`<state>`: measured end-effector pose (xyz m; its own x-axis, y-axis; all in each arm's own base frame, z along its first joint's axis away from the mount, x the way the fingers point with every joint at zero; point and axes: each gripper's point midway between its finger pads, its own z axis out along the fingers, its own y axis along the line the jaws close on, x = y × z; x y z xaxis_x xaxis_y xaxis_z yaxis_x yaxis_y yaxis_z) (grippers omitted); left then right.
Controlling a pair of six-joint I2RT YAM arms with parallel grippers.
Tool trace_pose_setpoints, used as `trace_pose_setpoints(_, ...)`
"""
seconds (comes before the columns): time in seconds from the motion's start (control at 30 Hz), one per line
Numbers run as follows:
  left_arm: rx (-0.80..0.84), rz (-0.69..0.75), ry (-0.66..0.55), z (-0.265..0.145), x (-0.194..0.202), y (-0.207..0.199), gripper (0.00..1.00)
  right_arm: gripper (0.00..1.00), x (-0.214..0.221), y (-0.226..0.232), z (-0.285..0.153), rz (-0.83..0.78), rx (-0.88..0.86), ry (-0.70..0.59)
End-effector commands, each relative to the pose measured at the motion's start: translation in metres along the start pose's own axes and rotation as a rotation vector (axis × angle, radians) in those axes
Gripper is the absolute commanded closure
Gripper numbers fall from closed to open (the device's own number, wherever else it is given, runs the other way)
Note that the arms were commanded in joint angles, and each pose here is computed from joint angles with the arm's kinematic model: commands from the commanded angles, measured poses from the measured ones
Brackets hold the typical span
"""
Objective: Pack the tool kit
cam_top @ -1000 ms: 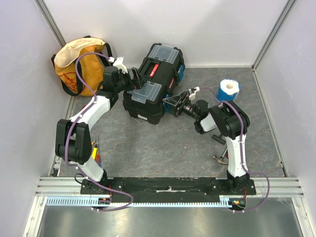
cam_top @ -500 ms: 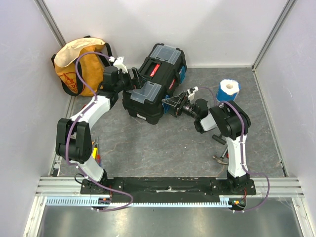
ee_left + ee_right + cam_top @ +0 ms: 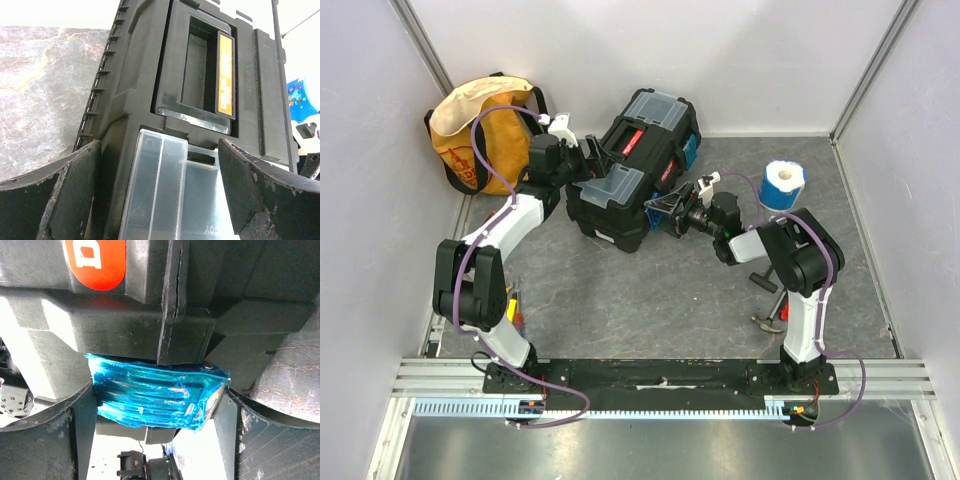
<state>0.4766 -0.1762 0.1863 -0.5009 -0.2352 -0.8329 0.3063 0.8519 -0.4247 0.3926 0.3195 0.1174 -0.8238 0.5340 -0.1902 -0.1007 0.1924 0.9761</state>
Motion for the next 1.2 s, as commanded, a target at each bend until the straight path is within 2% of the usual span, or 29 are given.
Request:
trace_pose_setpoints(0.0, -0.013, -0.233, 0.995, -0.097, 0.279, -0.028, 0.25, 1.00, 0.030, 0.026, 0.024, -0.199, 0.035, 0.003)
trace_pose_setpoints(0.4, -0.126, -0.167, 1.014, -0.101, 0.288, -0.012, 0.26, 1.00, 0.022, 0.007, 0.017, -0.168, 0.165, -0.017)
trace_pose_setpoints(0.63, -0.142, -0.166, 1.001, -0.099, 0.282, -0.012, 0.26, 1.00, 0.020, 0.013, 0.011, -0.175, 0.163, -0.008)
trace_pose_setpoints(0.93, -0.152, -0.244, 0.971, -0.084, 0.271, -0.013, 0.27, 1.00, 0.014, 0.066, -0.015, -0.187, -0.182, -0.074)
trace_pose_setpoints(1.17, -0.170, -0.254, 0.947, -0.074, 0.264, -0.007, 0.28, 1.00, 0.004, 0.102, -0.034, -0.179, -0.357, -0.110)
